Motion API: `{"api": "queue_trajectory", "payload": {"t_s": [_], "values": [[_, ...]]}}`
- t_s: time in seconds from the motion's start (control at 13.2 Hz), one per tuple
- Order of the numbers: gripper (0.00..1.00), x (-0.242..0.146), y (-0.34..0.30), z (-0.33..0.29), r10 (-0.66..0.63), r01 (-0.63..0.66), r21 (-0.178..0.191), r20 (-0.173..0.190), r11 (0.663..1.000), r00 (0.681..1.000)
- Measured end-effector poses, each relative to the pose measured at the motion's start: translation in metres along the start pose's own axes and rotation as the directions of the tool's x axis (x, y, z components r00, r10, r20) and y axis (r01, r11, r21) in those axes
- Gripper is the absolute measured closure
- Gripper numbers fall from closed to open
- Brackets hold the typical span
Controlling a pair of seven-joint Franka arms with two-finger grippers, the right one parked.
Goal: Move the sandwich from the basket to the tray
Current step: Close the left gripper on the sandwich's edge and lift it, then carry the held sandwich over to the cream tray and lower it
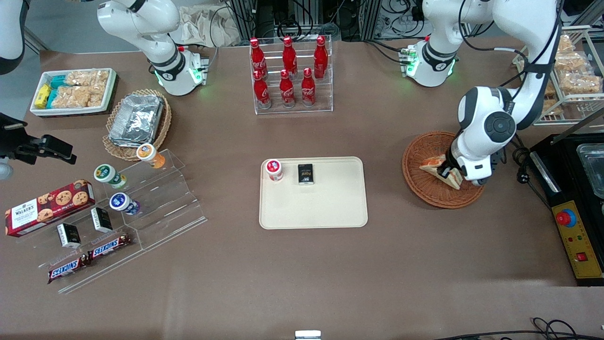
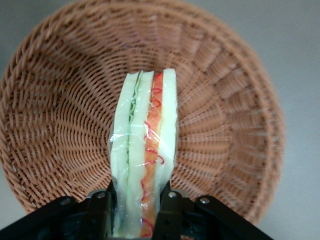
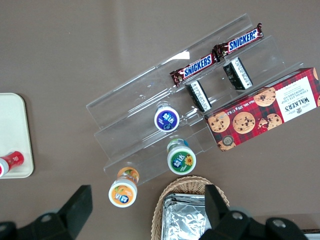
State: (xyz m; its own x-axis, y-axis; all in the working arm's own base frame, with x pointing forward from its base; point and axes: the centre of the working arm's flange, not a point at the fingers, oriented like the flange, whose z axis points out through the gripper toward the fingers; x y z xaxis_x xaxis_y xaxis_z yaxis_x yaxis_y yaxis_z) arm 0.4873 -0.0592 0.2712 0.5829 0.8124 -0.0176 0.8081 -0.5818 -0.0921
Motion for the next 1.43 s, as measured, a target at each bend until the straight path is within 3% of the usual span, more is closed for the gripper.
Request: {"api": "queue_trajectory", "payload": {"t_s": [0.08, 0.3, 0.6, 0.75, 0.98, 1.13, 1.28, 1.43], "values": [[0.67, 0.002, 0.001, -0.015, 0.013, -0.013, -0.005, -0.007, 1.000, 1.000], [0.80, 0.006, 0.010, -0.083, 0.120, -0.121, 0.059, 0.020, 0.991, 0.993], [0.80, -0.028, 0.045, -0.191, 0.316, -0.319, 0.094, 0.038, 0.943, 0.948], [0.80, -0.062, 0.064, -0.233, 0.444, -0.445, 0.080, 0.025, 0.892, 0.896], [0.80, -0.123, 0.093, -0.248, 0.636, -0.636, 0.069, 0.023, 0.769, 0.771], [0.80, -0.165, 0.121, -0.227, 0.716, -0.717, 0.059, 0.042, 0.695, 0.697], [0.80, -0.192, 0.156, -0.191, 0.774, -0.774, 0.035, 0.015, 0.632, 0.633], [0.80, -0.202, 0.184, -0.143, 0.799, -0.799, -0.002, 0.020, 0.601, 0.601]]}}
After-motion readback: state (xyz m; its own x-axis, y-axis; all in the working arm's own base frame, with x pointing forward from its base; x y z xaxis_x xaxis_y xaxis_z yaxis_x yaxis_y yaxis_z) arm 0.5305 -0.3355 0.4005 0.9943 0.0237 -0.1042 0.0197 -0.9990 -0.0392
